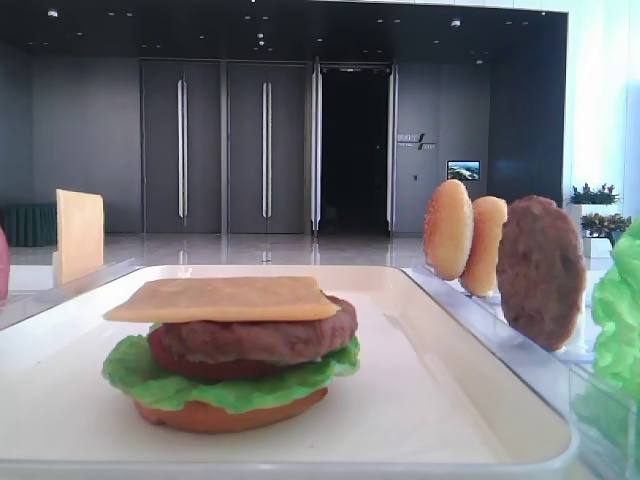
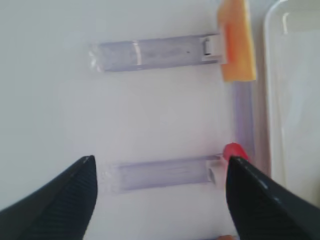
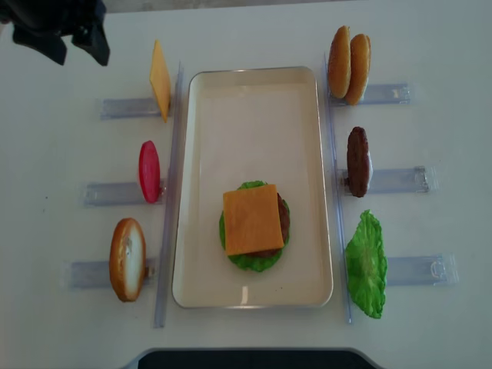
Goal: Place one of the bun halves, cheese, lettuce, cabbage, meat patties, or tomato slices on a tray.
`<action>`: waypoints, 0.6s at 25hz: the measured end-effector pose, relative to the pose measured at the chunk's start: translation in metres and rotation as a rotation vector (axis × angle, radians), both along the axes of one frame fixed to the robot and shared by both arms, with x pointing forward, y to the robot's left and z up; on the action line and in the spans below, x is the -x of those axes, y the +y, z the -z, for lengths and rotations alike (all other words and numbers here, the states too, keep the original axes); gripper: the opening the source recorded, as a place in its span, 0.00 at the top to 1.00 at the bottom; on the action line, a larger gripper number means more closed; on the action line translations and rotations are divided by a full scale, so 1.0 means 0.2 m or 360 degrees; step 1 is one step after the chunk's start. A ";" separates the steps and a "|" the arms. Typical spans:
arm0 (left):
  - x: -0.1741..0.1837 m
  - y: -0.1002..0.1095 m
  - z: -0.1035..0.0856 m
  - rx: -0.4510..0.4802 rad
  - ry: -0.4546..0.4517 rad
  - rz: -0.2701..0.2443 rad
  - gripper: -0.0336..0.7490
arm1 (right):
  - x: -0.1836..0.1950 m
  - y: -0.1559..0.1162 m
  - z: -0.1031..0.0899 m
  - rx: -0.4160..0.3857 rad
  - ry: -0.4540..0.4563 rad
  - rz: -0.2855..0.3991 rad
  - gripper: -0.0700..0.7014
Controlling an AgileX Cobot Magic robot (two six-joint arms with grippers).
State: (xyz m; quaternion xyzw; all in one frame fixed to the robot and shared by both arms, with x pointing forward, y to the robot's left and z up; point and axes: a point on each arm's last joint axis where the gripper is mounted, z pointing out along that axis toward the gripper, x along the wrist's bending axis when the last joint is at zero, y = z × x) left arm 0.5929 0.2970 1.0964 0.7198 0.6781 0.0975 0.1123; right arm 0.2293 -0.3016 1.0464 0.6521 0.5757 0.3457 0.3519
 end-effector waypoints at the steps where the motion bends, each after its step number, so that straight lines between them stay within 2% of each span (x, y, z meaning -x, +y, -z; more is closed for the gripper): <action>1: 0.00 0.05 0.00 0.0003 -0.0001 -0.0018 0.18 | 0.00 0.00 0.00 0.0000 0.0000 0.0000 0.29; 3: 0.00 0.11 0.00 0.0020 -0.0001 -0.0056 0.18 | 0.00 0.00 0.00 0.0000 0.0000 0.0000 0.29; 10: 0.00 0.08 0.00 -0.0006 -0.0004 0.0036 0.18 | 0.00 0.00 0.00 0.0000 0.0000 0.0000 0.29; 13: 0.03 0.04 -0.05 -0.0075 -0.0044 0.0105 0.18 | 0.00 0.00 0.00 0.0000 0.0000 0.0000 0.29; 15: 0.07 -0.01 -0.11 -0.0125 -0.0098 0.0181 0.18 | 0.00 0.00 0.00 0.0000 0.0000 0.0000 0.29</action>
